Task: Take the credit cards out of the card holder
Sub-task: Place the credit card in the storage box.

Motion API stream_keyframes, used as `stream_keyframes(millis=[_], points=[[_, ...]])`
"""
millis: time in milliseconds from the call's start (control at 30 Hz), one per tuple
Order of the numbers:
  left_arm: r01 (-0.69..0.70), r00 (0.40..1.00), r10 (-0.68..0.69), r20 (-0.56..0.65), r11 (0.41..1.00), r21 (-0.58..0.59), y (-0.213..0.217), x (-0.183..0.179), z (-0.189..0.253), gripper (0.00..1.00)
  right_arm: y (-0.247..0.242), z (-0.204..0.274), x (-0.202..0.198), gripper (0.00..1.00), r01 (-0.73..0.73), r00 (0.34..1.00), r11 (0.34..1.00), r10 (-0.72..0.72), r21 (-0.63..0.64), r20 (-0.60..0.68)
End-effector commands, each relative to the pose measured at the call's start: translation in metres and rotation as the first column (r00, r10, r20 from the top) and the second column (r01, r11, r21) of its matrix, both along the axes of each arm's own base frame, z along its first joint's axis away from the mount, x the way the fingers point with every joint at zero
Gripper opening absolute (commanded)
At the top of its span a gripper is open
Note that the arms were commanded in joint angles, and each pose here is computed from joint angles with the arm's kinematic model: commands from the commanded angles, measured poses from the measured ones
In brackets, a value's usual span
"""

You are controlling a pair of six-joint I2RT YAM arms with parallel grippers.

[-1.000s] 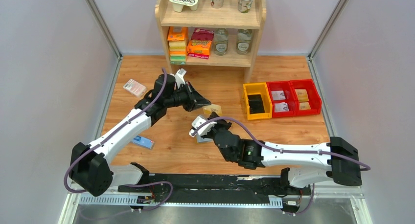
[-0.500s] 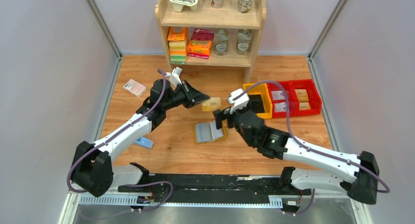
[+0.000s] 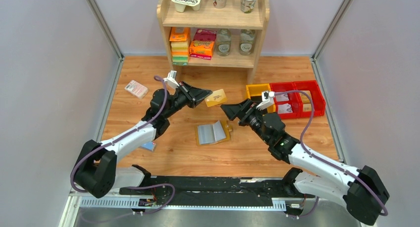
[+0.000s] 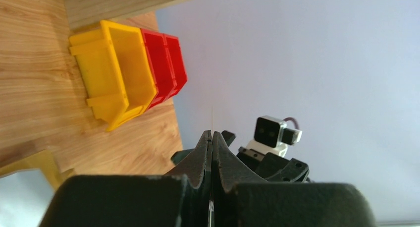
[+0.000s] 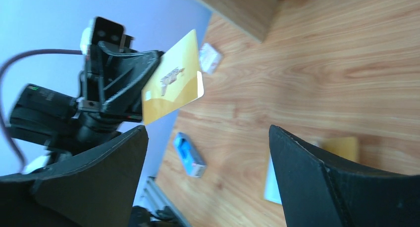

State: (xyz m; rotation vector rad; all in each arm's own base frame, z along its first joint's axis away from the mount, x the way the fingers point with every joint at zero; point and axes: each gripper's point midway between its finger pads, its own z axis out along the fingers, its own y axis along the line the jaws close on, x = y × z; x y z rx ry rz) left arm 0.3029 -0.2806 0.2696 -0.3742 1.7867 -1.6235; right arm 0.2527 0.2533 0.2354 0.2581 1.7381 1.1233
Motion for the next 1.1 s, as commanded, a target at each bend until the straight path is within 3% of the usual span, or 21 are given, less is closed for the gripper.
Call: stream_keyframes(millis=[0, 433, 733, 867, 967, 1067], points=[[-0.034, 0.998, 0.041, 0.045, 0.988, -0.151, -0.007, 0.0, 0.037, 0.0, 0.023, 0.058, -0.004, 0.91, -0.109, 0.993, 0.947, 0.089, 0.301, 0.08], [-0.058, 0.998, 0.065, 0.027, 0.976, -0.21, -0.011, -0.008, 0.046, 0.0, 0.02, 0.082, 0.01, 0.63, -0.113, 0.987, 0.901, 0.053, 0.418, 0.152], [-0.047, 0.999, 0.05, 0.007, 0.974, -0.223, -0.014, -0.012, 0.044, 0.0, 0.029, 0.085, 0.009, 0.44, -0.171, 0.981, 0.879, 0.109, 0.445, 0.16], [-0.044, 0.999, 0.046, 0.005, 0.973, -0.225, -0.014, -0.014, 0.044, 0.0, 0.032, 0.086, 0.009, 0.25, -0.184, 0.978, 0.88, 0.119, 0.439, 0.172], [-0.048, 0.999, 0.048, -0.007, 0.974, -0.223, -0.014, -0.014, 0.04, 0.0, 0.033, 0.087, 0.005, 0.0, -0.211, 0.972, 0.882, 0.144, 0.42, 0.186], [-0.073, 0.997, 0.069, -0.024, 0.974, -0.215, -0.01, -0.013, 0.031, 0.05, 0.032, 0.086, 0.006, 0.0, -0.211, 0.971, 0.892, 0.144, 0.399, 0.191]])
